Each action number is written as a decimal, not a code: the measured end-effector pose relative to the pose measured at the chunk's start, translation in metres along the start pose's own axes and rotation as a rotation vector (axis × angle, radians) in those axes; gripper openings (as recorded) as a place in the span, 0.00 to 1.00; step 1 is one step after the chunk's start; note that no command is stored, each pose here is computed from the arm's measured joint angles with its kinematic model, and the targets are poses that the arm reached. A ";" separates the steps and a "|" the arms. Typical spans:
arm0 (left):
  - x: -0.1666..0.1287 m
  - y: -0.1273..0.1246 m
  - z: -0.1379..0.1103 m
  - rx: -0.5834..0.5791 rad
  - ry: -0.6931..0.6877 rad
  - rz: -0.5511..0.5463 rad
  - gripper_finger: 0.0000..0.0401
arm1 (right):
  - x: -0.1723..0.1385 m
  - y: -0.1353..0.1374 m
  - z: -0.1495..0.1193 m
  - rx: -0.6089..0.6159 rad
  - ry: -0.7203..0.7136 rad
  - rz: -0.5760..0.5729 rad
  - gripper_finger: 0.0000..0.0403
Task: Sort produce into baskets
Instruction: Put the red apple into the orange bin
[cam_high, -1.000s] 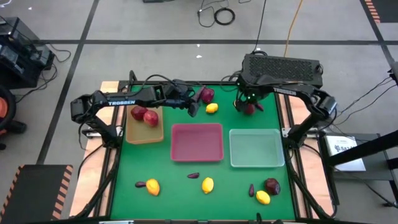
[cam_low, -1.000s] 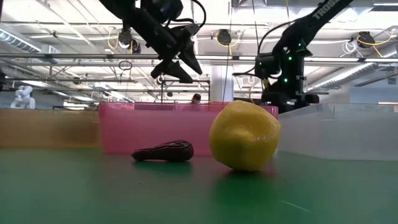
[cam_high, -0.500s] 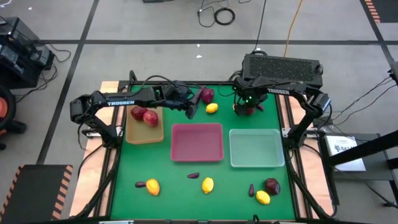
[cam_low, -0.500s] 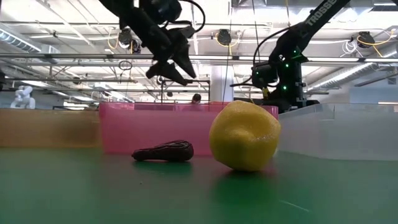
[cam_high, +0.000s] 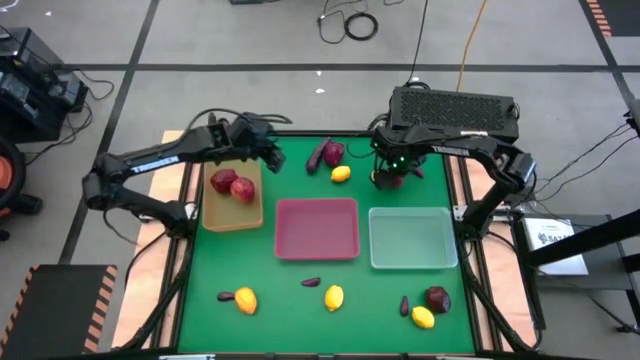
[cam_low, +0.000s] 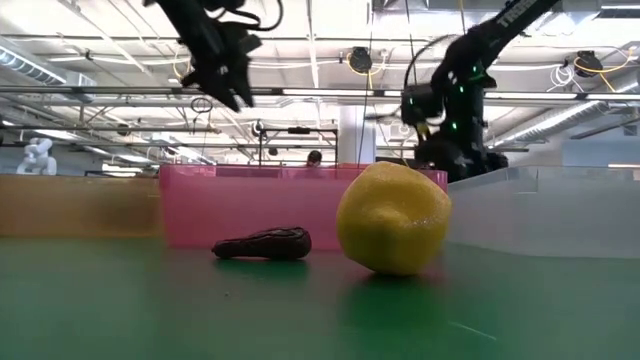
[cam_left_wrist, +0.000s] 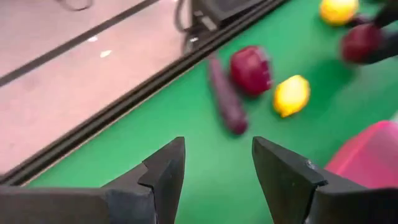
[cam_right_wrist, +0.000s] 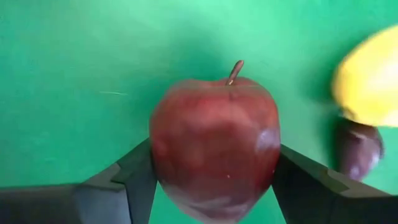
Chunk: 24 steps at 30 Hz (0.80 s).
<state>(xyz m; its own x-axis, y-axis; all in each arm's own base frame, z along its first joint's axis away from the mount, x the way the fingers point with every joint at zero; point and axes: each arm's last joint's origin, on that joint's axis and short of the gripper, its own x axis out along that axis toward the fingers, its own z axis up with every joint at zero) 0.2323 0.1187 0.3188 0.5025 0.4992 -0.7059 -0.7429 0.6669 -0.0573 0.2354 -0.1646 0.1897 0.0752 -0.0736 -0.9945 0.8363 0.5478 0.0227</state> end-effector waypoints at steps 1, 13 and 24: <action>-0.004 0.004 -0.001 0.004 0.004 0.030 0.48 | -0.007 0.004 0.001 -0.009 -0.024 0.010 0.63; -0.012 0.043 -0.045 -0.067 0.047 0.233 0.48 | -0.093 0.077 0.030 -0.191 -0.569 0.297 0.63; 0.009 0.067 -0.102 -0.405 -0.027 0.322 0.48 | -0.076 0.160 0.041 -0.461 -0.908 0.538 0.63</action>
<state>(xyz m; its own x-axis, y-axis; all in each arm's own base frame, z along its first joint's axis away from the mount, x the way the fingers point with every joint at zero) 0.1416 0.1115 0.2366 0.2276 0.6618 -0.7143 -0.9707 0.2123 -0.1126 0.3857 -0.1060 0.2730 0.8820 -0.2088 -0.4226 0.3137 0.9291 0.1957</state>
